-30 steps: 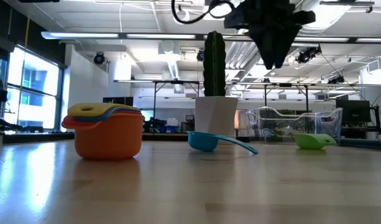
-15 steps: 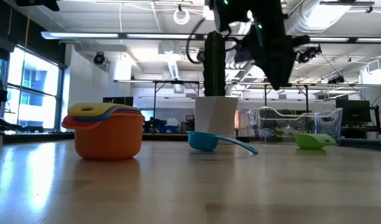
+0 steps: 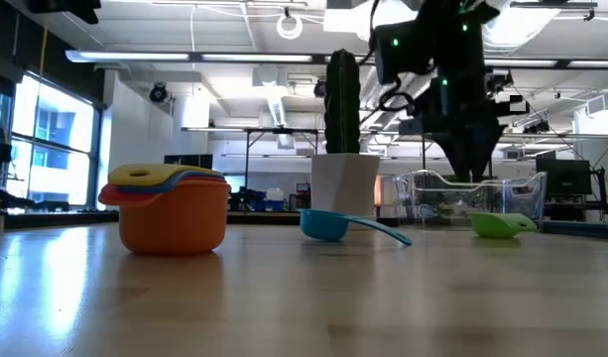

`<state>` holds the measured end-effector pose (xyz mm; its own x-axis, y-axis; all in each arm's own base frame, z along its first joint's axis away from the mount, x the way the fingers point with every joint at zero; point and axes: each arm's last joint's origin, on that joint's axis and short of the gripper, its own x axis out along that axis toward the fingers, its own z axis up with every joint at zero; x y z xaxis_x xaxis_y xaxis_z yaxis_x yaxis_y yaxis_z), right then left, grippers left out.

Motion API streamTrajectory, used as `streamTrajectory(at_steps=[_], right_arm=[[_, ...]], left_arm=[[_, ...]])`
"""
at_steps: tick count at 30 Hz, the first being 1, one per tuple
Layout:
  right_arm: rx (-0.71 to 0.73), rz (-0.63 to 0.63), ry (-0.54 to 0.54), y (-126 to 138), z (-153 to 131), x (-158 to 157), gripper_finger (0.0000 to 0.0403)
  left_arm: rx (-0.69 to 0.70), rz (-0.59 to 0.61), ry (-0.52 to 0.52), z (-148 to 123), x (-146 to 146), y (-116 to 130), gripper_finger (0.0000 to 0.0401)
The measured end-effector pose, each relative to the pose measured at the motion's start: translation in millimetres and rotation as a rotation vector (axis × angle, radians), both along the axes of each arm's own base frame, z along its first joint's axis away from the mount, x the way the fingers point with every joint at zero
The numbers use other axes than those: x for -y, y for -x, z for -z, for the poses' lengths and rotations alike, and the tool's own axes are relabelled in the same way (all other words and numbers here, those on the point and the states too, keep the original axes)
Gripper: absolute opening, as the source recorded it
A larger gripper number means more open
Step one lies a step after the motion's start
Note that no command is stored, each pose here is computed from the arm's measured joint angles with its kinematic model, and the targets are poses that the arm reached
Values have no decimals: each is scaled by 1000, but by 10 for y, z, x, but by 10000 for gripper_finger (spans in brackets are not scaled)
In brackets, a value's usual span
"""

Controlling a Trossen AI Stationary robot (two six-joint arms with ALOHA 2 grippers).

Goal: Nest measuring cups in basket
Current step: Put the green measuring cup on top of the yellow measuring cup

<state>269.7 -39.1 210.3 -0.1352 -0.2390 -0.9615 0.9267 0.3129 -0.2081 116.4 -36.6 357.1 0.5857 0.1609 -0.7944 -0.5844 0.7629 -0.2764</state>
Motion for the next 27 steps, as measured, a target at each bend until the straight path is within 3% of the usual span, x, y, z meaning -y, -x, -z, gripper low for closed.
streamTrajectory(at_steps=[22, 27], right_arm=[[19, 93, -17, 265, 570, 319, 108], [52, 96, -24, 259, 615, 324, 75]], left_arm=[[-29, -13, -82, 0, -152, -38, 104], [-38, -18, -104, 0, -197, -46, 104]])
